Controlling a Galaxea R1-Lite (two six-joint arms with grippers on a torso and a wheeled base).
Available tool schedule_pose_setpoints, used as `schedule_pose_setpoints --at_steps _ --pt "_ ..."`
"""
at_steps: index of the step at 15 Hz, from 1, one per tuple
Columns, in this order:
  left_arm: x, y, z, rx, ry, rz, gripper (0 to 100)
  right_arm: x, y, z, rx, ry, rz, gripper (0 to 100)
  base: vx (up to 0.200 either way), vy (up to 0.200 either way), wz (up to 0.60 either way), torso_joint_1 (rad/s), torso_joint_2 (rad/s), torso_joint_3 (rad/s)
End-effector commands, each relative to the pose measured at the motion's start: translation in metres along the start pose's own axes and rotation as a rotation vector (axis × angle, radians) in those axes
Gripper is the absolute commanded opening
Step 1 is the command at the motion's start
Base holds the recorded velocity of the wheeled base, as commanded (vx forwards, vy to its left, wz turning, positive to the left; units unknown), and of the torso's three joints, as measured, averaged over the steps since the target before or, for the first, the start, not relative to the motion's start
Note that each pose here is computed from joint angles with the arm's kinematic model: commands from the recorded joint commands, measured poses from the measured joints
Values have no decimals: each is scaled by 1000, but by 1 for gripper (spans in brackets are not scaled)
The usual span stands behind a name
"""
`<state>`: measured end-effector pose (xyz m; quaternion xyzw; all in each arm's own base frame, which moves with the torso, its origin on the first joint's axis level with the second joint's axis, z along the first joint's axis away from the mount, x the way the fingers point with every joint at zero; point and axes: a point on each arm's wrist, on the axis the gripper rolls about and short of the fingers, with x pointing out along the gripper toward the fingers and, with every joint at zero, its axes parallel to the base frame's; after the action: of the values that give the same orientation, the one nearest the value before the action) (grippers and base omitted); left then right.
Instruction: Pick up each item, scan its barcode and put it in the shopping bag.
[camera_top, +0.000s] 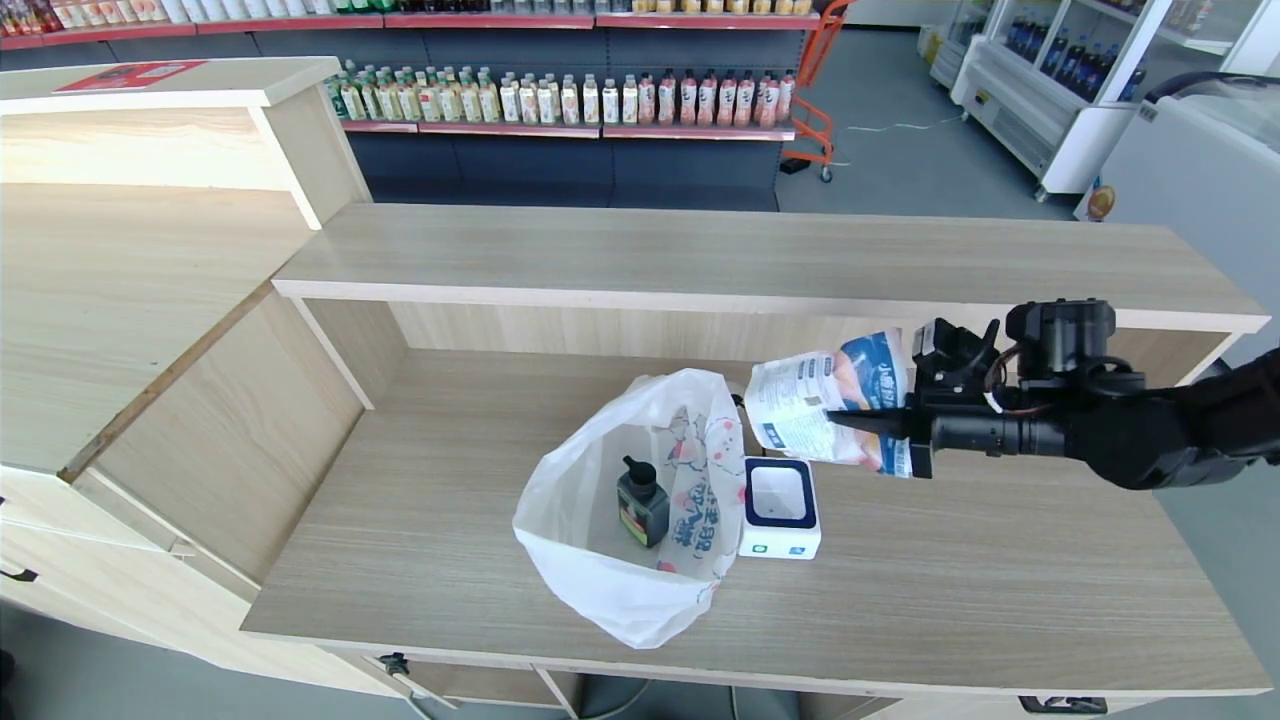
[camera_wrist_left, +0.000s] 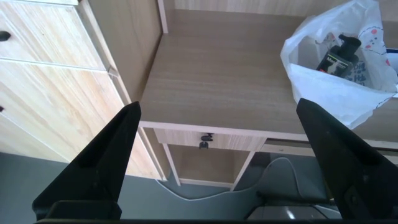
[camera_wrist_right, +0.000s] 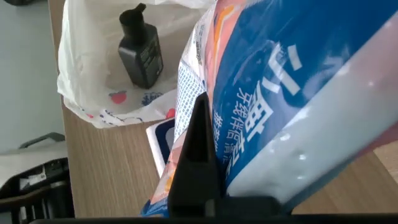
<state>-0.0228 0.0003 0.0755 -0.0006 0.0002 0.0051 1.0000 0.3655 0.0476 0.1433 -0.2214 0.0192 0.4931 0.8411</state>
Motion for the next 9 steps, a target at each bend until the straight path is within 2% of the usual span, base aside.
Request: schedule_pose_setpoints --at_steps 1,2,3,5,9 --pt "0 0 0 0 0 1 100 -35 16 54 162 -25 -120 0 0 0 0 0 0 0" --pt "0 0 0 0 0 1 100 -39 22 61 243 -22 -145 0 0 0 0 0 0 0" --pt "0 0 0 0 0 1 100 -45 37 70 399 -14 -195 0 0 0 0 0 0 0" --pt "0 0 0 3 0 1 100 -53 49 68 509 1 -227 0 0 0 0 0 0 0" --pt "0 0 0 3 0 1 100 -62 62 64 628 9 -232 0 0 200 0 -4 -1 5"
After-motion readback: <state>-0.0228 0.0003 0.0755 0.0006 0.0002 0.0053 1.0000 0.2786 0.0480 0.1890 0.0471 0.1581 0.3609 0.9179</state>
